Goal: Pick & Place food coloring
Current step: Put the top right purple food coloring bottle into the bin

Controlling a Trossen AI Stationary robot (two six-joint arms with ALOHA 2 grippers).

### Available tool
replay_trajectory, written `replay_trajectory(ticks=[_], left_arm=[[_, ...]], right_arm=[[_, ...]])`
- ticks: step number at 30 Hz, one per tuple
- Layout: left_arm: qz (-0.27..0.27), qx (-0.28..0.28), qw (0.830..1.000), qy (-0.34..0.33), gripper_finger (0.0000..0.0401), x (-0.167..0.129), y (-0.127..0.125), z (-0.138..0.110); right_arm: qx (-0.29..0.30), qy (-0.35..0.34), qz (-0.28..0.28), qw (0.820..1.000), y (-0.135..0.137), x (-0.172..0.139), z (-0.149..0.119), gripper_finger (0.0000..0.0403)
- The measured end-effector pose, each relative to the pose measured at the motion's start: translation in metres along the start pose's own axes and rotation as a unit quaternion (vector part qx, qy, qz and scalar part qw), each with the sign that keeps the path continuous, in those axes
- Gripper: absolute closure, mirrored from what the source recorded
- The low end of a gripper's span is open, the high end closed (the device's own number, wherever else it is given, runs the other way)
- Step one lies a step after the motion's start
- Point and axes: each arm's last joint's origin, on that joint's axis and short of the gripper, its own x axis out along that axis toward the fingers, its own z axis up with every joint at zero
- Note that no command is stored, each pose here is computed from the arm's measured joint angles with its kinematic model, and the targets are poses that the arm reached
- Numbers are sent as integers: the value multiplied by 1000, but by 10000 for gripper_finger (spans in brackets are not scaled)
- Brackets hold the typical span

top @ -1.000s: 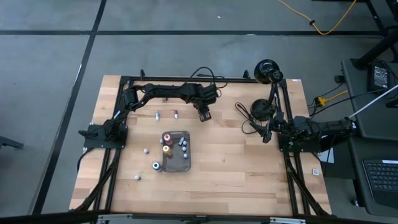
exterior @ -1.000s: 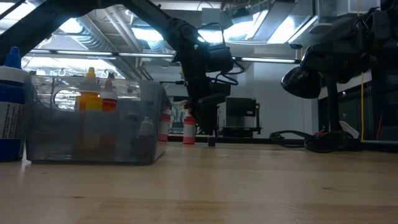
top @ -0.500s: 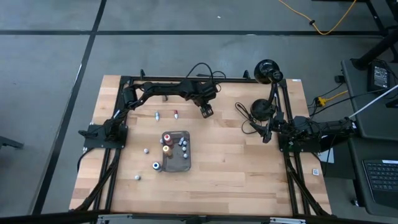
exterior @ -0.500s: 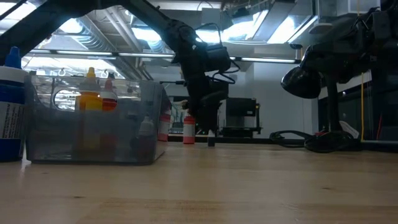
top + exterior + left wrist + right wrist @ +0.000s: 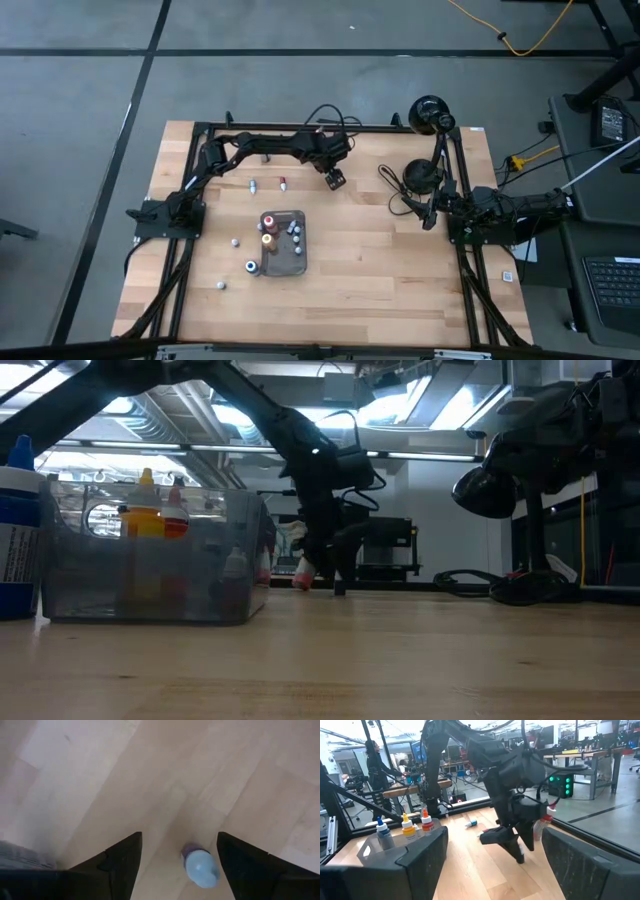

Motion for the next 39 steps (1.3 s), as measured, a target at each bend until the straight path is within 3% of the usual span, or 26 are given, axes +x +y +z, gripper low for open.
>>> replay_trajectory(ticks=[19,36,39], left_arm=[[1,-1,1000,2,173,0,2,0],[-17,8,1000,7,326,-3,-12,-3],[-22,10,1000,-4,334,-9,-15,-1]], right_arm=[[0,0,0,1000,0,0,0,80],[0,0,0,1000,0,0,0,80],[0,0,0,1000,0,0,0,80]])
